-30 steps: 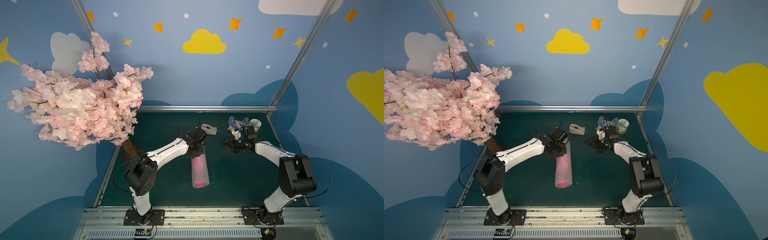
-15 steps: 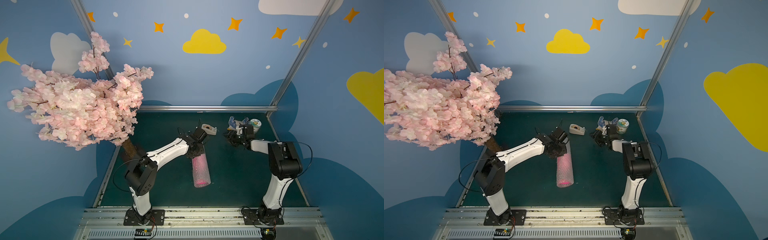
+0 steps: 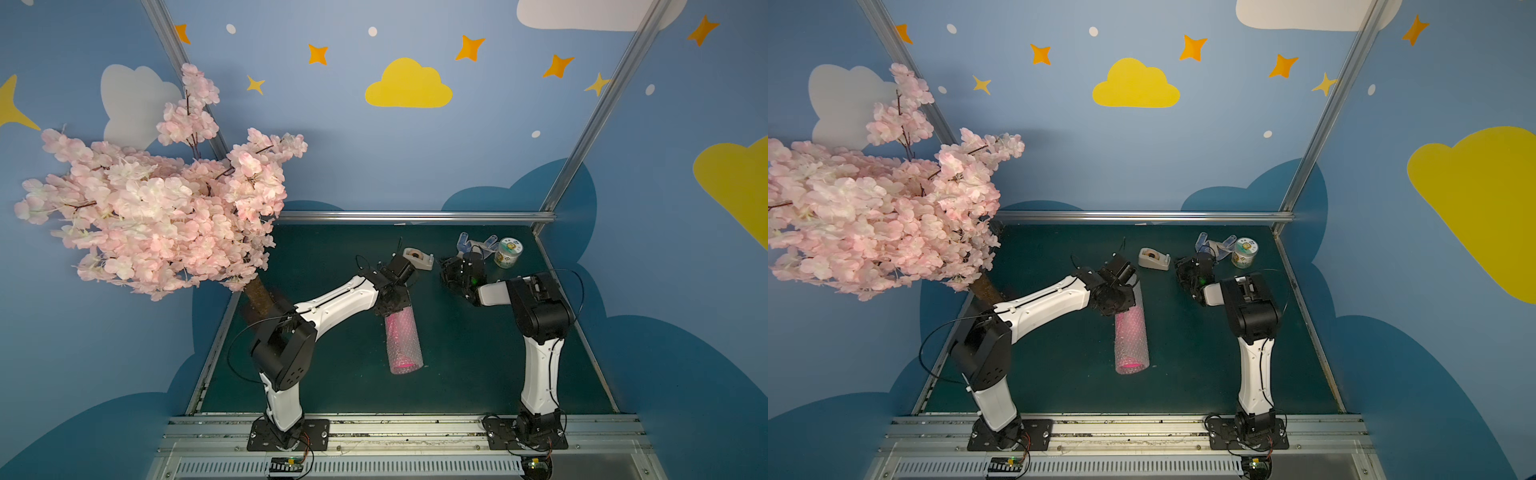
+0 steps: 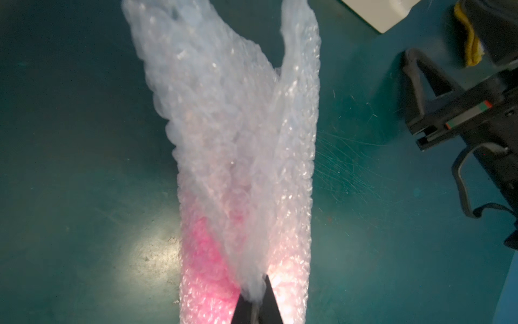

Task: Wrap wine glasses in bubble wrap
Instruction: Tear off the tape using the Tape Cutter.

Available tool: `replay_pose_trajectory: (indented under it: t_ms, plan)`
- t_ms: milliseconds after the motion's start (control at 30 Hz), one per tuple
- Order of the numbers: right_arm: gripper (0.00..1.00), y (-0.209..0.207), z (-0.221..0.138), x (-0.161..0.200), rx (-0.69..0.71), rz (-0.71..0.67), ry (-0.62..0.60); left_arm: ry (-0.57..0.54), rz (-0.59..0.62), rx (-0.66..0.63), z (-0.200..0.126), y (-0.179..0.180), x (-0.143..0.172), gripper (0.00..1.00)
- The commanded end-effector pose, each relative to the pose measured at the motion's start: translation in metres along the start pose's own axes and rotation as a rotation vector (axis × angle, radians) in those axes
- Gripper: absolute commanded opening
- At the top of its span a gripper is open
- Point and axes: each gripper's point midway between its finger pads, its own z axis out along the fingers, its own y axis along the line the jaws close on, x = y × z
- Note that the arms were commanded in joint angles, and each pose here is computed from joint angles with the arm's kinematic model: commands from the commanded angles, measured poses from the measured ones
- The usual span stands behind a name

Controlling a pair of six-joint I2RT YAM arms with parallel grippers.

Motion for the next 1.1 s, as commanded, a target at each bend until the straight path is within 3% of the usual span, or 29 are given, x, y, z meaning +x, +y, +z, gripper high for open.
replay_pose_trajectory:
  t_ms: [0,1067]
  plan:
    - [0.55,0.021,0.007,-0.012,-0.078,0.044,-0.058,0.014,0.002,-0.010,0.006,0.002,0.001,0.06]
    - [0.58,0.005,0.040,-0.006,-0.104,0.195,-0.069,0.010,-0.022,-0.003,0.005,0.012,-0.005,0.03]
